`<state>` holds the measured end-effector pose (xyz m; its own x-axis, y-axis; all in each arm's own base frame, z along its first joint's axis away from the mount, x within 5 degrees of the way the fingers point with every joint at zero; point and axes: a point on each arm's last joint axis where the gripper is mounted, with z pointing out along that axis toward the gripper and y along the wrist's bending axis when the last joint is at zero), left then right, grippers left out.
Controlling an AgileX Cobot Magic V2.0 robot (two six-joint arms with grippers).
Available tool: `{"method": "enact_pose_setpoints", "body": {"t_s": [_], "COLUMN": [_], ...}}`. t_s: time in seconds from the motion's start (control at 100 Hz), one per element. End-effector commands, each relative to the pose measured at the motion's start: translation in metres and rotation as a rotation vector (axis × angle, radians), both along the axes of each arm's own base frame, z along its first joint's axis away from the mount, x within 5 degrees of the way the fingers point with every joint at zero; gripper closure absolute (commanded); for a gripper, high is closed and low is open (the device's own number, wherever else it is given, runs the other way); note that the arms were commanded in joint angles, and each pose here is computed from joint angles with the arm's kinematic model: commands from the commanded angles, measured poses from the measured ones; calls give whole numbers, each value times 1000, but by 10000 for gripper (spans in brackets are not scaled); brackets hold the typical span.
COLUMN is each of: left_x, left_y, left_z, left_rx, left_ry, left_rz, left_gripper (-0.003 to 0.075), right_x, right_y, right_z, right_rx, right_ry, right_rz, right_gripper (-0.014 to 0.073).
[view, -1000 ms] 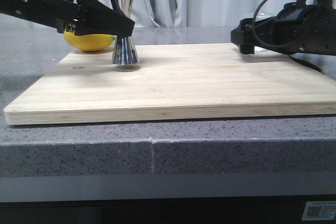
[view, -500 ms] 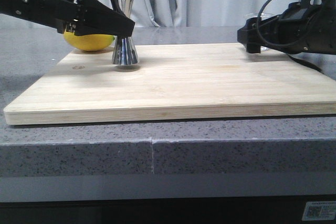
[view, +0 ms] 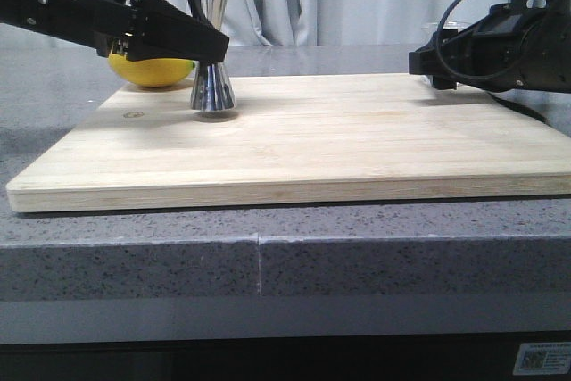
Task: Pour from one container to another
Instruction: 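Close the right gripper around the glass beaker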
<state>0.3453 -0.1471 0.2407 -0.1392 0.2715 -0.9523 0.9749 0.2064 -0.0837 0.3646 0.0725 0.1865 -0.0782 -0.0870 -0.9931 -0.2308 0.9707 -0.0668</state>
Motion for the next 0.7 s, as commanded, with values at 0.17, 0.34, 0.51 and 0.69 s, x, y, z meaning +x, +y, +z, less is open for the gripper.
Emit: {"method": "enact_pose_setpoints", "body": {"t_s": [0.17, 0.34, 0.51, 0.69], "left_x": [-4, -4, -4, -4], "left_y": [-4, -4, -4, -4], "left_z": [31, 31, 31, 31], "left_rx": [-100, -100, -100, -100], "left_ry": [-46, -46, -46, -46], "left_rz": [-16, -16, -16, -16], "left_gripper": [627, 627, 627, 627], "right_x": [1, 1, 1, 1], "right_y": [1, 1, 1, 1], "right_z": [30, 30, 30, 30], "right_rx": [9, 8, 8, 8], "right_ry": [-153, -154, -154, -154], "right_rz": [26, 28, 28, 28], "right_gripper": [171, 171, 249, 305]}}
